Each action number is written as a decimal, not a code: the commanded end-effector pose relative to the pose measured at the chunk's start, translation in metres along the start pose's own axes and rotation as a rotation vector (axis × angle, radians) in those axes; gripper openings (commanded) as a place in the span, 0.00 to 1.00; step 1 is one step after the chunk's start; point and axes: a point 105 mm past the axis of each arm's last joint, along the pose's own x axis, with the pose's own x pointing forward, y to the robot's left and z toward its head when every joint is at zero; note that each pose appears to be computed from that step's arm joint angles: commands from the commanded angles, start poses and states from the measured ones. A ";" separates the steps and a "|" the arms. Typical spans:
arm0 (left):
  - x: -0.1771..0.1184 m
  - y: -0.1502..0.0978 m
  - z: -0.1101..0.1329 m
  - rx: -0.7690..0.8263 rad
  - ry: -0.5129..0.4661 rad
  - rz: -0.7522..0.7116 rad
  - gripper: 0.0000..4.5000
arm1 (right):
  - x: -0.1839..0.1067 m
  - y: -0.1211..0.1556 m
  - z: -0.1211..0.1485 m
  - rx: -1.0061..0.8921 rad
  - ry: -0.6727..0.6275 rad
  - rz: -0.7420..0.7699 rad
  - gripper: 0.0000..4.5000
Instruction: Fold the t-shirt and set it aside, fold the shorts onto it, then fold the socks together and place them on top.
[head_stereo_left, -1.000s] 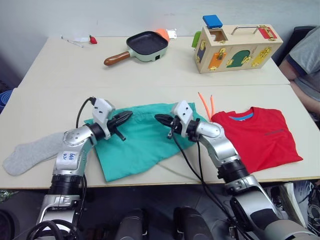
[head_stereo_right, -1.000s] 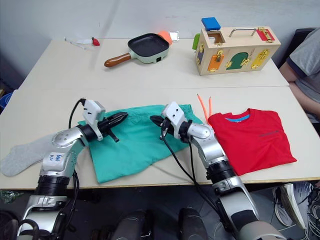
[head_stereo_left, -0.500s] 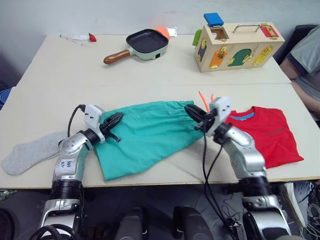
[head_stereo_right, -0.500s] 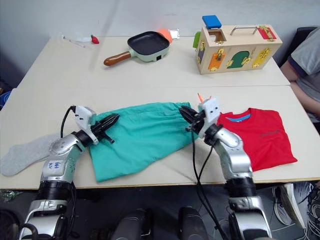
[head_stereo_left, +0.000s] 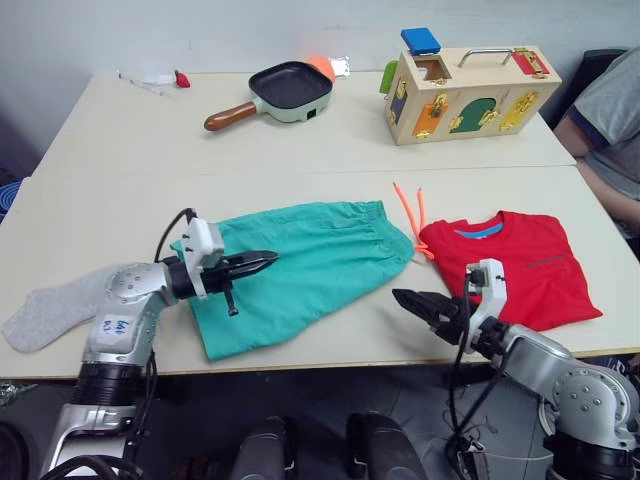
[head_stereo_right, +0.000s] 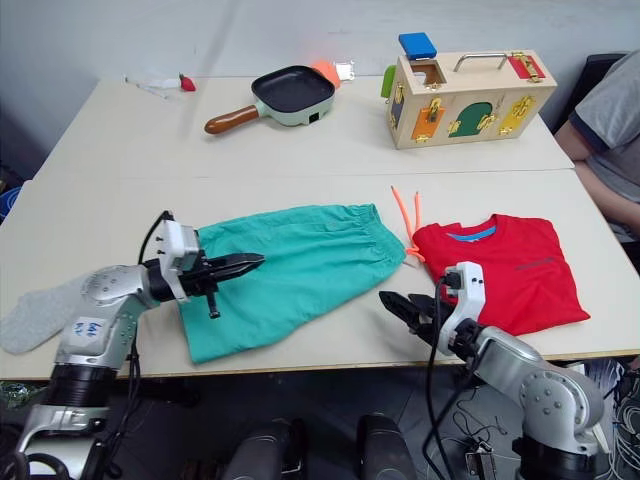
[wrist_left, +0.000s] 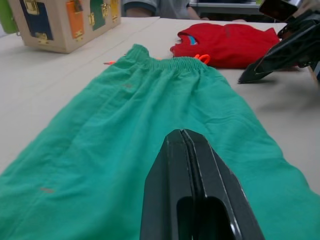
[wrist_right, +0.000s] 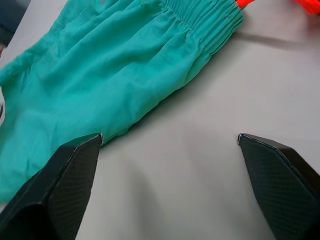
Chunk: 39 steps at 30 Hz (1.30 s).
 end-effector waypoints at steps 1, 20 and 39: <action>0.011 0.003 -0.015 0.038 0.047 0.007 0.00 | 0.031 -0.010 0.005 0.175 -0.071 -0.063 0.99; 0.010 0.003 -0.047 -0.020 0.092 0.044 0.00 | 0.102 0.032 0.035 0.136 -0.190 0.160 0.23; 0.034 0.021 -0.013 -0.095 0.147 0.259 0.00 | 0.021 0.064 0.093 -0.721 -0.445 0.116 0.01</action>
